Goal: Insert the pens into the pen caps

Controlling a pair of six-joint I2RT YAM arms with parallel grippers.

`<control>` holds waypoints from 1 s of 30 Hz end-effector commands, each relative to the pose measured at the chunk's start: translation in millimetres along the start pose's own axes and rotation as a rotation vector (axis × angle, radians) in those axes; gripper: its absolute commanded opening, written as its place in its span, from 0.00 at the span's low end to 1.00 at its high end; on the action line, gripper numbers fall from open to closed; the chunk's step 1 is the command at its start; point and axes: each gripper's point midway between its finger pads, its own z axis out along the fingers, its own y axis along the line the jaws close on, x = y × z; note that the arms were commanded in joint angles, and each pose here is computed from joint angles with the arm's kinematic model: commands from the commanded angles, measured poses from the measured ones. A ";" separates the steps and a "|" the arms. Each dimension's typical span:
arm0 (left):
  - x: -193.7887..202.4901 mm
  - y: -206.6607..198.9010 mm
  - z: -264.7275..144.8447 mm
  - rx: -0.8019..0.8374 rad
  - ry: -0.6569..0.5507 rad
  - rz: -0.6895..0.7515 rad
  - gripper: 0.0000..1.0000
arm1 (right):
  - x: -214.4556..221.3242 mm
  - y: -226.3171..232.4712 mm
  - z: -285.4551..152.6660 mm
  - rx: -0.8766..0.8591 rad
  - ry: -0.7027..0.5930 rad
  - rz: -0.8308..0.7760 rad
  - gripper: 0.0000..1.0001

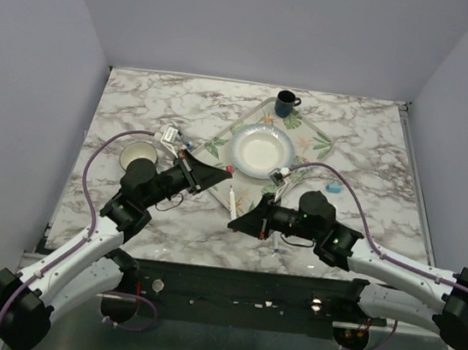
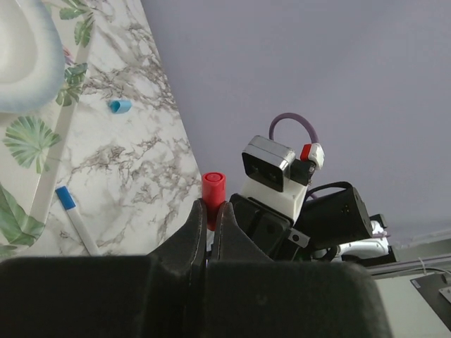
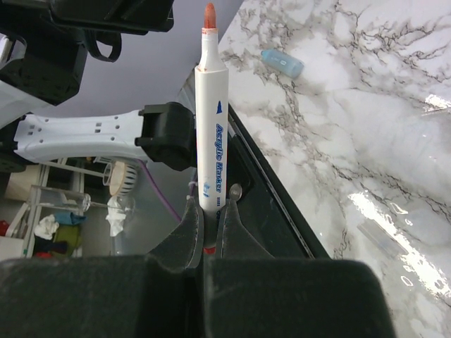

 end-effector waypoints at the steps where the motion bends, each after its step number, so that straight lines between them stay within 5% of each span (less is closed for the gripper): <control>1: 10.5 0.9 -2.8 0.018 0.039 0.022 0.00 | -11.5 8.3 7.9 -0.005 -0.033 -0.028 0.01; 30: 36.5 15.2 -10.0 -0.022 0.111 0.078 0.00 | -27.7 14.6 12.7 0.022 -0.084 -0.040 0.01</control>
